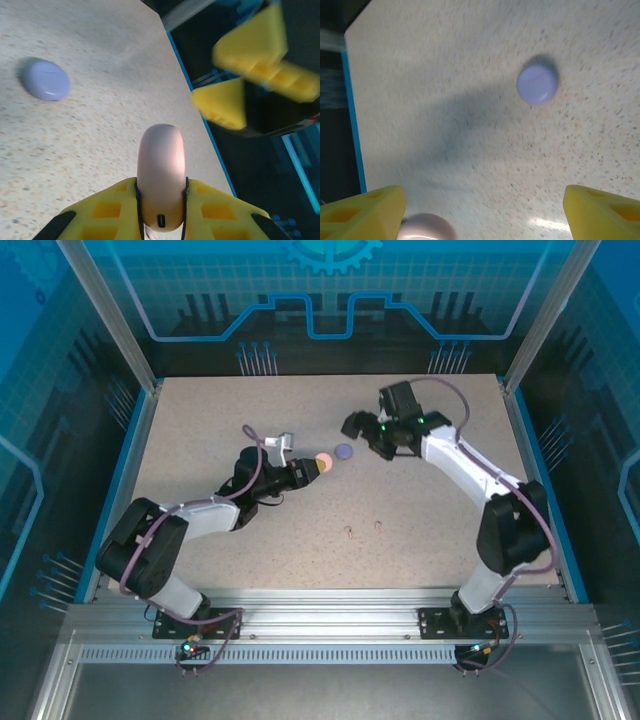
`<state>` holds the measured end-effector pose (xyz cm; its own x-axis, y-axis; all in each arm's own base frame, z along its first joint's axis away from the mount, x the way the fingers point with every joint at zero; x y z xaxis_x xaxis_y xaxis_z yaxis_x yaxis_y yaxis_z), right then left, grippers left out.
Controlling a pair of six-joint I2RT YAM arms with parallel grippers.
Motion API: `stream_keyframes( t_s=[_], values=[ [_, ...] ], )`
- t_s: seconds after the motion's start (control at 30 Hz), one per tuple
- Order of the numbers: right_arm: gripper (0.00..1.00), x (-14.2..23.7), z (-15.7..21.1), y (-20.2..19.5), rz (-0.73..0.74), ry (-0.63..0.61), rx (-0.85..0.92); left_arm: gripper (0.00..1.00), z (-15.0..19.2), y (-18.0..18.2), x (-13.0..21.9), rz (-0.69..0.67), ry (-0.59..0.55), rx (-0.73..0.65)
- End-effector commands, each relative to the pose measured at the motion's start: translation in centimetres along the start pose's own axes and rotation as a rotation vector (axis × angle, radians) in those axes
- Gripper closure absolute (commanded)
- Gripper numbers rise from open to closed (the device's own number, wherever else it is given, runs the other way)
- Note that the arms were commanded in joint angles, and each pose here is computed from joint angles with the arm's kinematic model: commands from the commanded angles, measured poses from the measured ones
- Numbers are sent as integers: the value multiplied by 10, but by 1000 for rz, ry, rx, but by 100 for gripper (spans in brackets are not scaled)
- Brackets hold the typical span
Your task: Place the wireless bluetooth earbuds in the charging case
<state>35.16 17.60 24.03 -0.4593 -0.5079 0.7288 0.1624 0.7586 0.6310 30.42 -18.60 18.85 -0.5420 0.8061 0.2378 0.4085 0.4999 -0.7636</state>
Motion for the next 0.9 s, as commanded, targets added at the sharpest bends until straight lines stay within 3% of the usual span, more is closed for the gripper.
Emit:
stream_keyframes(
  t_s=[0.0,0.1,0.37,0.67,0.87],
  values=[
    [17,11,16,5,-267,1,249,100,-1,-20,6,97,160,-106],
    [17,23,35,-2,-339,26,333,100,-5,-31,9,138,205,-127],
    [17,41,52,-20,-344,-11,356,100,-15,-41,8,161,211,-145],
    [19,28,57,-5,-384,70,402,100,-21,-45,4,173,215,-152],
    [20,15,55,-13,-335,76,381,100,-23,-47,4,180,212,-157]
  ],
)
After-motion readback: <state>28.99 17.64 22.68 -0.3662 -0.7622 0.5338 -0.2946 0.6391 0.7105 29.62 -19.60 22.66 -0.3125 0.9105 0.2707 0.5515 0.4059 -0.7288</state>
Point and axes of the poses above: each hand's point on the last joint's axis, 136 mm out from that joint toward the fingers, its own x axis back along the fingers, its own y axis along the line the jaws close on, z = x × y, the point moved 9 cm from there along x, back along the fingers, and after that the axes turned 3 degrees about -x, right-handed, at the moved point
